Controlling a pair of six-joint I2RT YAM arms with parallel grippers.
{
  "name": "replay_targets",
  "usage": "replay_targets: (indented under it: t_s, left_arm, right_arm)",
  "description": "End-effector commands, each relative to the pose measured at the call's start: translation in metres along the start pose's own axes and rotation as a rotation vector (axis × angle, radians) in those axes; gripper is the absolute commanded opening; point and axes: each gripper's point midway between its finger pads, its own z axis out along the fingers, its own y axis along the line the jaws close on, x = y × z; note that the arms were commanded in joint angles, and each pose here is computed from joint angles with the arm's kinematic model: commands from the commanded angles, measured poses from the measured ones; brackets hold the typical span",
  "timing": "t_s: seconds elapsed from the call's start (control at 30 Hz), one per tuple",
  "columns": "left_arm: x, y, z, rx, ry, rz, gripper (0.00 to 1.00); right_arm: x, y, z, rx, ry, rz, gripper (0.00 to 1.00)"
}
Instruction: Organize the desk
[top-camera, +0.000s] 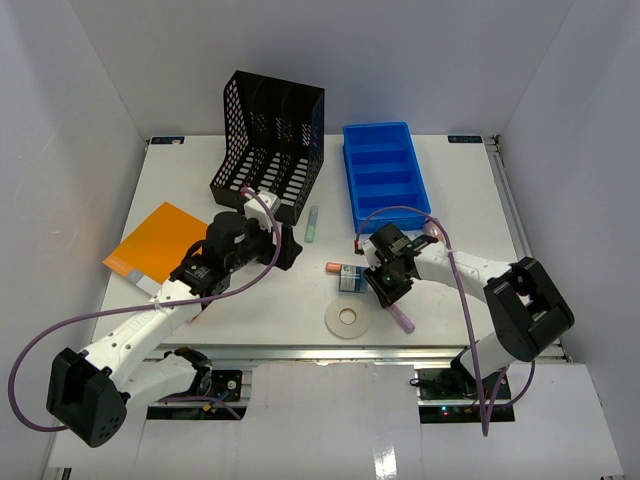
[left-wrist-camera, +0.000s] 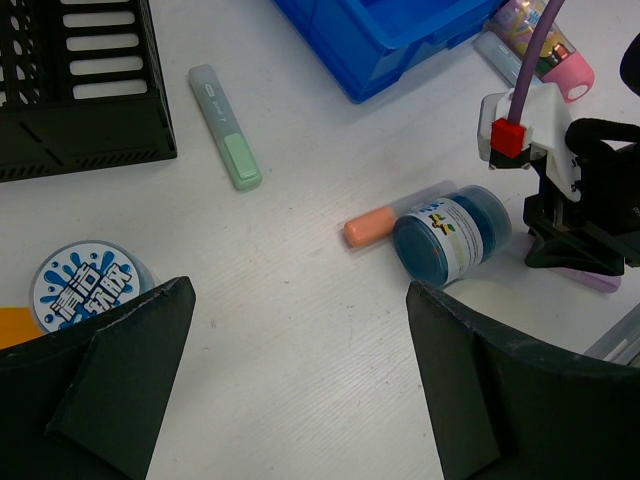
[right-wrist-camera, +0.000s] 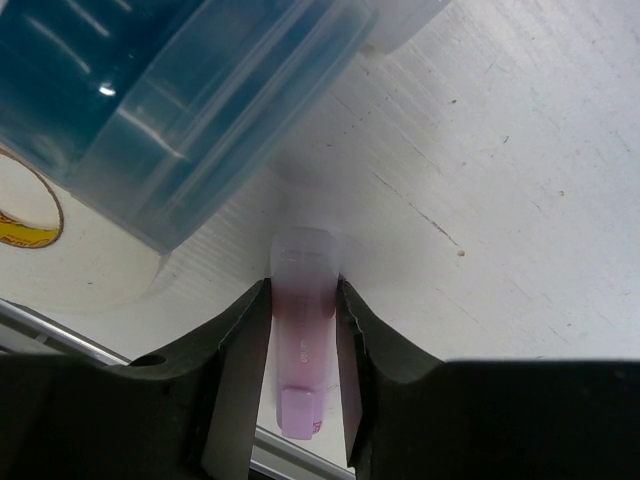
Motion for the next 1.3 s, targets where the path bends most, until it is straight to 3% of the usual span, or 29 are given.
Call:
replay_targets:
  t_s: [0.0,0.13,0.33,0.47,0.57,0.77,0.87,0.97,1.27]
  left_arm:
    - [-0.002,-0.003,-0.003,0.017,-0.017,-0.005,0.98]
    - [0.0,-0.007,-0.001,0.042,-0.008,-0.01,0.98]
    - [0.003,-0.011,0.001,0.065,0.004,-0.018,0.98]
    - [0.003,-0.014,0.002,0.079,0.002,-0.021,0.98]
    - [0.003,-0.015,0.002,0.089,0.003,-0.022,0.98]
    - [0.008,-0.02,0.007,0.116,0.023,-0.037,0.98]
    - [0.012,-0.022,0.011,0.13,0.041,-0.048,0.98]
    - [0.016,-0.023,0.014,0.141,0.055,-0.055,0.98]
    - [0.022,-0.023,0.019,0.146,0.073,-0.064,0.98]
  right_arm:
    - [-0.018,-0.008,-0.009,0.046,-0.048,-0.036,0.33]
    - [-0.026,-0.023,-0.016,0.129,-0.095,-0.088,0.29]
    - [-0.048,-0.011,-0.038,0.041,-0.213,-0.232,0.21]
    - [-0.067,-0.014,-0.066,0.013,-0.312,-0.355,0.09]
    - [-0.09,-0.024,-0.097,0.013,-0.413,-0.413,0.08]
    - [-0.163,-0.076,-0.187,0.203,-0.623,-0.563,0.08]
    - [-0.197,-0.097,-0.211,0.269,-0.672,-0.631,0.08]
    - [-0.226,-0.112,-0.219,0.323,-0.715,-0.691,0.11]
    - [-0.274,-0.144,-0.168,0.253,-0.737,-0.72,0.17]
